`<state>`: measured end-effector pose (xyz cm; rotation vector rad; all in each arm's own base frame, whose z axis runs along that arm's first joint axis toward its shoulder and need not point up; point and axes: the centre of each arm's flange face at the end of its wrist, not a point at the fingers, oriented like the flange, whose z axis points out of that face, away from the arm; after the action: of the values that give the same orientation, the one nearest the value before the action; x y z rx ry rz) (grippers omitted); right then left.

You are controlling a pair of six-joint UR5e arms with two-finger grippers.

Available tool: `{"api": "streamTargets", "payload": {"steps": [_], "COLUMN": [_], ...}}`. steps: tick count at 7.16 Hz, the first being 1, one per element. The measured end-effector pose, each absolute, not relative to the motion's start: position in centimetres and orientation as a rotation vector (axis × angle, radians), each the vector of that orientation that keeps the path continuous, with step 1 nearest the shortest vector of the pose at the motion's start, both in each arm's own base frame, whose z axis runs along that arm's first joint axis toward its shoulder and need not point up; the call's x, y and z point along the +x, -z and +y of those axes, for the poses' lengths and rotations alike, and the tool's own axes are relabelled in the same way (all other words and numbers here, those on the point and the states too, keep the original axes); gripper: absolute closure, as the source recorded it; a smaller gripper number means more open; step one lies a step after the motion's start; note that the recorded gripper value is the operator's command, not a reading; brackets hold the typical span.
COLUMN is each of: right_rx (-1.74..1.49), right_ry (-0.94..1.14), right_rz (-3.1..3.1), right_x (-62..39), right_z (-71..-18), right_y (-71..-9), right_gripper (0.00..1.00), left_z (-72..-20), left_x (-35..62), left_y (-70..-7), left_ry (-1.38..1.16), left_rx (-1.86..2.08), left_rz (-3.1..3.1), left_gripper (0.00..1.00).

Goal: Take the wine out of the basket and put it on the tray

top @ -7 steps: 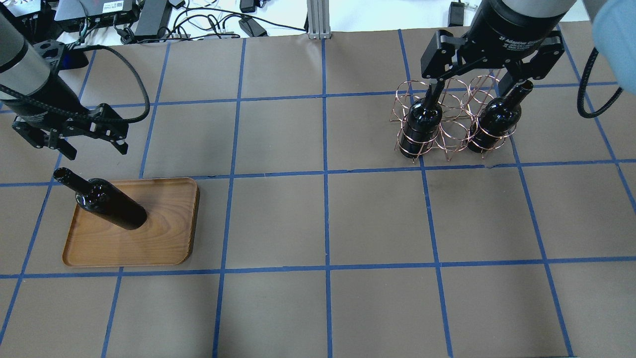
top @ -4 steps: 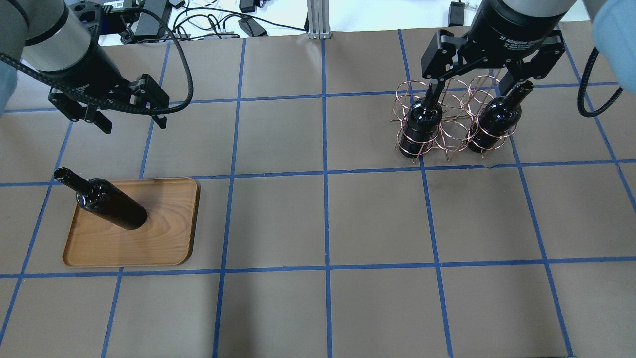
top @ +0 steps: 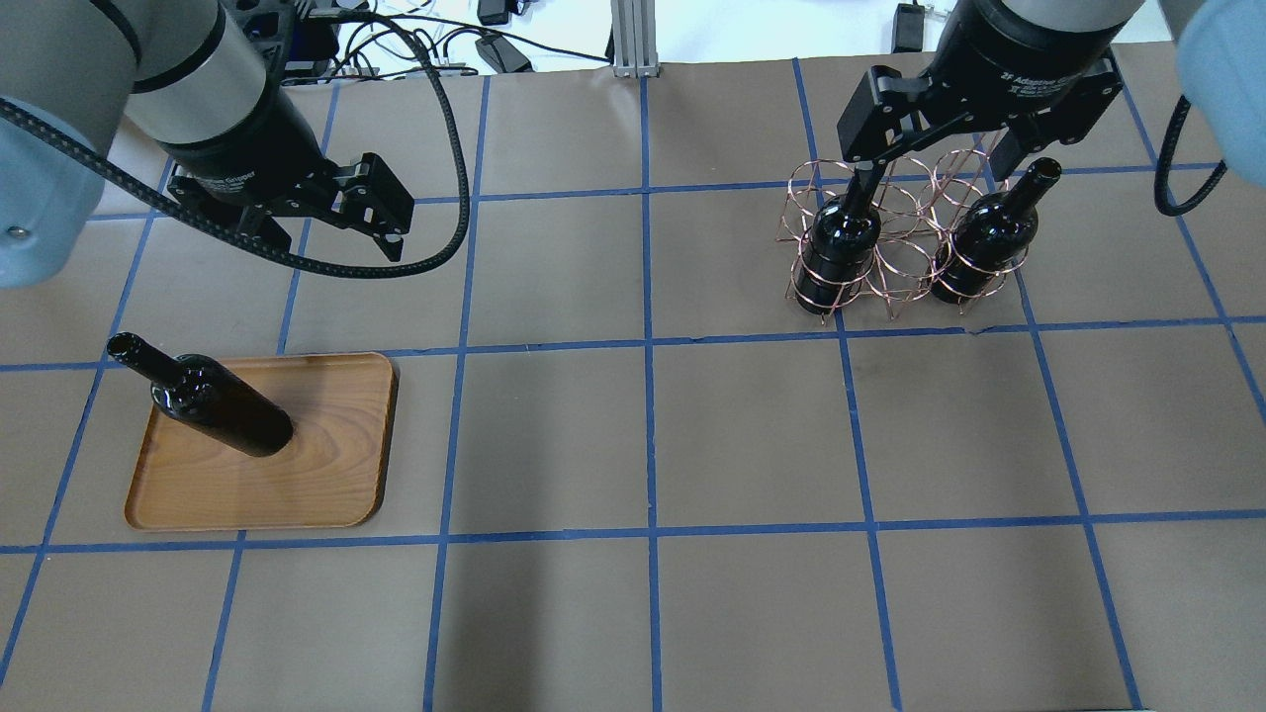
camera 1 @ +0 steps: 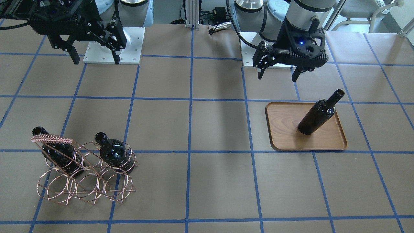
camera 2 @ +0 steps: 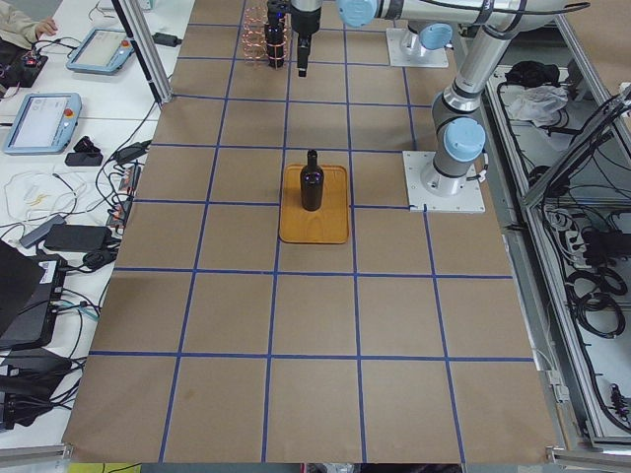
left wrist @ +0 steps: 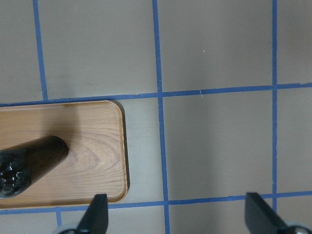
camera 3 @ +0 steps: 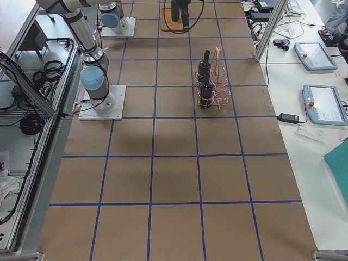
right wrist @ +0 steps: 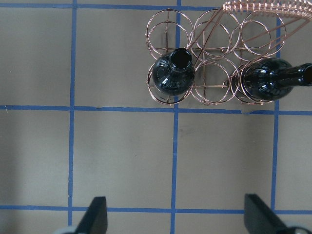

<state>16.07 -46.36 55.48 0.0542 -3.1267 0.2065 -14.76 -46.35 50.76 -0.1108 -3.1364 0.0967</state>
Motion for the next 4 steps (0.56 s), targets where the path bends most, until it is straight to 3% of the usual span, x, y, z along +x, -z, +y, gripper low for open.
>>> {"api": "streamTargets", "payload": {"steps": [4], "right_rx": [0.055], "right_ry": [-0.202], "right_rz": [-3.126], "right_x": [16.0], "right_z": [-46.4], "right_y": [-55.4], "right_gripper": [0.00], "left_z": [-44.6], "left_x": [-15.1], "left_y": [-51.8], "left_ry": [-0.079], "left_rx": [-0.132], "left_rz": [-3.140], "left_gripper": [0.00]}}
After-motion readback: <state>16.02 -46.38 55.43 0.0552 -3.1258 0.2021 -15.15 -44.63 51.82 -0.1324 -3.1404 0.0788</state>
